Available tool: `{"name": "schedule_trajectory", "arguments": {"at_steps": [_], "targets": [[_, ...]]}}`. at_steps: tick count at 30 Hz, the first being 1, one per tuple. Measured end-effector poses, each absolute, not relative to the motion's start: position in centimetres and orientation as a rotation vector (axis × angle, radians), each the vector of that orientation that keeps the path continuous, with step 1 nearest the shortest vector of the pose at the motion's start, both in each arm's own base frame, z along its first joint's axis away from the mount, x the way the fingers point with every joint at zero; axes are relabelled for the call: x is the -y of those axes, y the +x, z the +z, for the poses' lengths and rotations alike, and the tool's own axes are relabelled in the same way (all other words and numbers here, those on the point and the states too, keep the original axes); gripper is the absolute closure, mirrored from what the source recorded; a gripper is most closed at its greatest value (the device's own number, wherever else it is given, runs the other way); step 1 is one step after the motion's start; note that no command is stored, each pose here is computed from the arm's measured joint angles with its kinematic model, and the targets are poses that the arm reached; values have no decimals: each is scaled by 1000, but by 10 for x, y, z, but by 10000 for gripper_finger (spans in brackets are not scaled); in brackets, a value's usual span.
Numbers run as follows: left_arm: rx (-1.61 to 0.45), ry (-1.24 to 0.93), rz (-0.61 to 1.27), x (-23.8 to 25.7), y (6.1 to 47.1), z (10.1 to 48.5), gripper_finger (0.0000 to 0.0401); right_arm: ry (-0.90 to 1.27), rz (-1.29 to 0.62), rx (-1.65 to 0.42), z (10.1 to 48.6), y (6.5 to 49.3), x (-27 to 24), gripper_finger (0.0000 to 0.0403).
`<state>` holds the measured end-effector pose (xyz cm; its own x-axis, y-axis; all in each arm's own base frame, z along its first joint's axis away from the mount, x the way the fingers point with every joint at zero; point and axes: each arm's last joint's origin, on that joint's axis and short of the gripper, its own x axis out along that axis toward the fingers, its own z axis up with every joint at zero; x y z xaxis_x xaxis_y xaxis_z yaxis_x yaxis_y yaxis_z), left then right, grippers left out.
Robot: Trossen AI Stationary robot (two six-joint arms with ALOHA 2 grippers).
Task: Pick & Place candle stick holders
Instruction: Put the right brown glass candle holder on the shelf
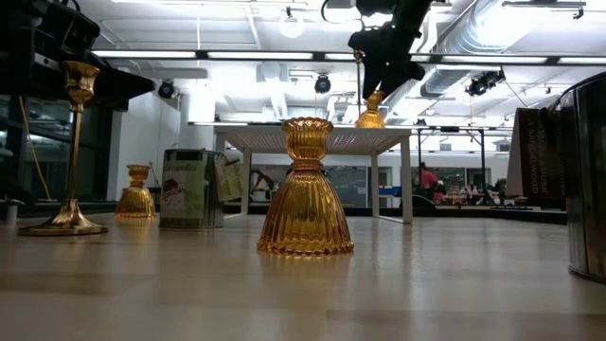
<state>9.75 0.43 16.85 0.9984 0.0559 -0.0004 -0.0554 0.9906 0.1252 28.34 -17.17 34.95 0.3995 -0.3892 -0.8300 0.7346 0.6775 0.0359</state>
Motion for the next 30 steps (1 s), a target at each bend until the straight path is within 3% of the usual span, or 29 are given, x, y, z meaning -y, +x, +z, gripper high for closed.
{"name": "schedule_trajectory", "arguments": {"at_steps": [30], "targets": [[-4, 125, 56, -4, 98, 169, 401, 411, -753, -869, 343, 295, 179, 220]]}}
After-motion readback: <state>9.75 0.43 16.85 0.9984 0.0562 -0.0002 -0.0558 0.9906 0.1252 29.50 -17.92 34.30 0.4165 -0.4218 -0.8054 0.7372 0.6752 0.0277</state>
